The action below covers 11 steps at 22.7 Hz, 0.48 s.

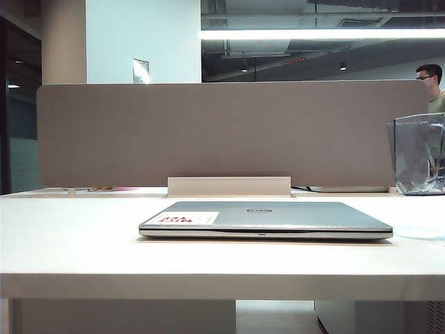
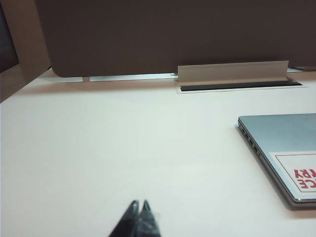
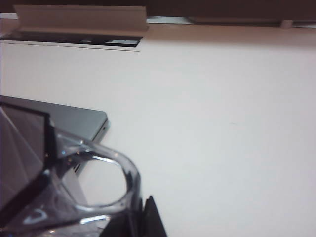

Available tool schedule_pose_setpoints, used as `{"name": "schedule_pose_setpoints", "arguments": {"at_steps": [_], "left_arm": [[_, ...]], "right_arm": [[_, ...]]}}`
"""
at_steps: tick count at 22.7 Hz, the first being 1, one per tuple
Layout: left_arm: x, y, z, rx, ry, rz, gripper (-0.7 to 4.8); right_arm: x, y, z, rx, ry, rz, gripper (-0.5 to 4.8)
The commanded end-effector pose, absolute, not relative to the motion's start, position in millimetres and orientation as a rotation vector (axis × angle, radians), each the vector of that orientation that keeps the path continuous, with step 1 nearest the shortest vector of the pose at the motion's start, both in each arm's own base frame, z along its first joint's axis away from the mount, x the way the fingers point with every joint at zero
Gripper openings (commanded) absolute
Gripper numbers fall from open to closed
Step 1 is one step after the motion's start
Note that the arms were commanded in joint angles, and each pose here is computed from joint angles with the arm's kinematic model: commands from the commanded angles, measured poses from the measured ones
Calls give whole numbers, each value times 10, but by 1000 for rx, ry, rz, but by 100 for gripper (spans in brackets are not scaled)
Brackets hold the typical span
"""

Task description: Pick up the water cup and place it on the right side of the laptop.

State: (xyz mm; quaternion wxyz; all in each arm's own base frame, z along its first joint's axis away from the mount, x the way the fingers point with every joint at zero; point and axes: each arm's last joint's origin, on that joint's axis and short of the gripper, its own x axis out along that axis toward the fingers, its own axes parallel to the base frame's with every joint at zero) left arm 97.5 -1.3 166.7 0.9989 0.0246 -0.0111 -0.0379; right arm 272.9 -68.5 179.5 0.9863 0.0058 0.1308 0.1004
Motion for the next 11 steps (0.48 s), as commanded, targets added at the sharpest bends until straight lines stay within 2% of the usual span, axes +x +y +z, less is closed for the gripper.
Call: {"name": "schedule_pose_setpoints", "arguments": {"at_steps": [1,11], "left_arm": [[973,-13,1689,46,-37,-78,-4],[973,-12,1689,47,-37,-77,-4]], "right_arm": [[2773,-692,1740,3,250,226,-4],[2867,-721,1545,0,245,222,-4]]}}
